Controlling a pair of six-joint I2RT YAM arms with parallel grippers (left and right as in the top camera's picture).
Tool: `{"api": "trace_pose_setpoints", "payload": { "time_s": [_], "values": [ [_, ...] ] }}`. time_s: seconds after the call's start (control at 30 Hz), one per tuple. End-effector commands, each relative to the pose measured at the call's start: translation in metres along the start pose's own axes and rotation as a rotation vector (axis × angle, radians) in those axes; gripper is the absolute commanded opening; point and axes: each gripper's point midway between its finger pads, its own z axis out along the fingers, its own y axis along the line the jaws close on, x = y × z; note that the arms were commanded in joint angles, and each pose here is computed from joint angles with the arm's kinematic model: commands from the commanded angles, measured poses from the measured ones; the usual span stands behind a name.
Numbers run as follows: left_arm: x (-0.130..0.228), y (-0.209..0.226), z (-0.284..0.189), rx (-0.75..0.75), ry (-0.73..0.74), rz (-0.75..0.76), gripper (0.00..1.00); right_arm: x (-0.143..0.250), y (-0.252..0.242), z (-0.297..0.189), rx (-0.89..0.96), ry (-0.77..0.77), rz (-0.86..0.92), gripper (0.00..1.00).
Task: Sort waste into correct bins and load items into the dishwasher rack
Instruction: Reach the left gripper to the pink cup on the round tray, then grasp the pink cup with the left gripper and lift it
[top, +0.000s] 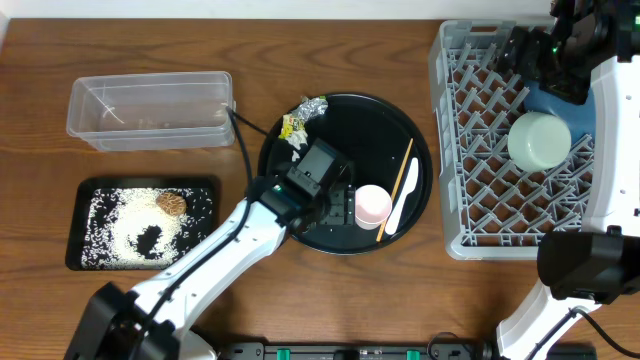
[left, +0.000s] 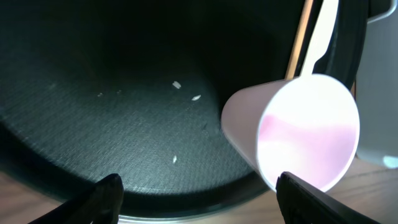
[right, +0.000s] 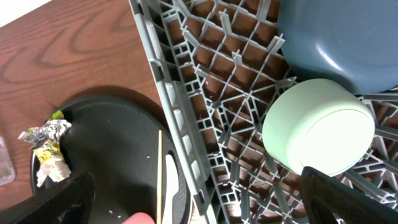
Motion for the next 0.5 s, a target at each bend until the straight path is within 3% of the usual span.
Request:
{"api": "trace_pose_setpoints", "payload": {
  "time_s": [0.0, 0.47],
  "values": [
    [-0.001, -0.007, 0.007, 0.027, 0.010, 0.008, 0.80, 0.000, 0.007, -0.011, -0.019, -0.024, -0.027, 0.99],
    [0.007, -0.004, 0.042, 0.015, 0.078, 0.001, 0.80, 0.004, 0.015, -0.010, -0.007, -0.020, -0.054, 0.99]
  ]
}}
